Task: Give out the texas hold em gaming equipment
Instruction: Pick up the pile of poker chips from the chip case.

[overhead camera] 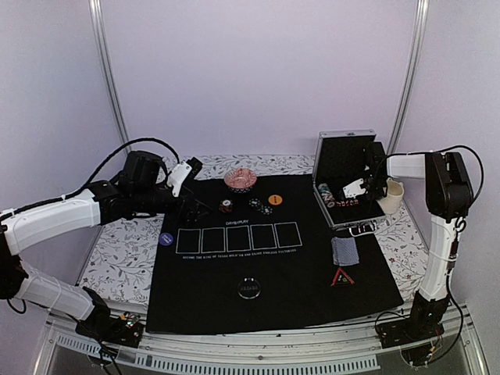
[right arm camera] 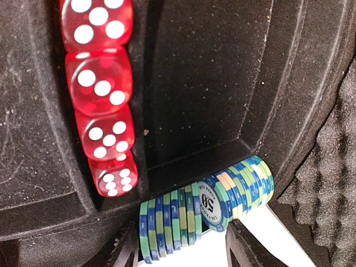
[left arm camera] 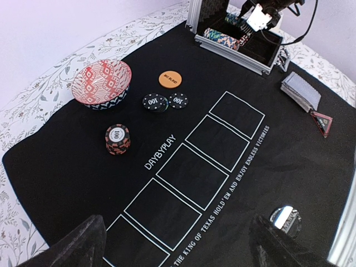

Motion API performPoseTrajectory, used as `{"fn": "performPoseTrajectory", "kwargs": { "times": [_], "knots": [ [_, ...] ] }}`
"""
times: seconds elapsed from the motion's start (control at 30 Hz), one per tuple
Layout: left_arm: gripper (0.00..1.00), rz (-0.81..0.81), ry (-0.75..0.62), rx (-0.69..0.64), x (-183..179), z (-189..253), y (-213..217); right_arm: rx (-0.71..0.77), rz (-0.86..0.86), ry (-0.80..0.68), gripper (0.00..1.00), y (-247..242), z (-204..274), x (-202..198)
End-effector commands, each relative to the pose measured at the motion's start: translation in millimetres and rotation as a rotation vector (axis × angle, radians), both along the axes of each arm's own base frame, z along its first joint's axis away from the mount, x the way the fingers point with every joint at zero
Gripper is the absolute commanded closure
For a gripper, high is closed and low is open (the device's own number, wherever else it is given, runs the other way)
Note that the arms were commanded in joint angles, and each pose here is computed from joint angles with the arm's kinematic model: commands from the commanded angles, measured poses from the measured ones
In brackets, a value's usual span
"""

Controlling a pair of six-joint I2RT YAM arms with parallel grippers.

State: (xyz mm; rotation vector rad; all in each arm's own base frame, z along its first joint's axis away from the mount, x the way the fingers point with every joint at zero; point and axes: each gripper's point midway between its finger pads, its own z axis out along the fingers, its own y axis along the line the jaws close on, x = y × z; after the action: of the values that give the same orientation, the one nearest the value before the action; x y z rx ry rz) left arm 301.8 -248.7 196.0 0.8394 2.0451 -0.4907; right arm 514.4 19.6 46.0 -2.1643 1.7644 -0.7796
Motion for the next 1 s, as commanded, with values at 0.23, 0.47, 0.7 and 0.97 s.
{"fn": "performPoseTrajectory", "kwargs": {
  "times": [0.23,0.47,0.7,0.97],
  "knots": [
    [0.09,-0.005,-0.005,-0.017,0,2,1,-0.028,0.001,0.087,0.46,-4,-15,-26],
    [0.08,-0.014,-0.008,-0.029,-3,4,0,-0.029,0.005,0.079,0.47,-4,-7,-30],
    [0.08,-0.025,0.001,-0.035,-4,3,-2,-0.012,0.011,0.031,0.46,0,3,-16],
    [0.08,-0.029,0.005,-0.035,-4,1,-3,0.006,0.028,-0.018,0.4,8,17,-1]
  ]
}}
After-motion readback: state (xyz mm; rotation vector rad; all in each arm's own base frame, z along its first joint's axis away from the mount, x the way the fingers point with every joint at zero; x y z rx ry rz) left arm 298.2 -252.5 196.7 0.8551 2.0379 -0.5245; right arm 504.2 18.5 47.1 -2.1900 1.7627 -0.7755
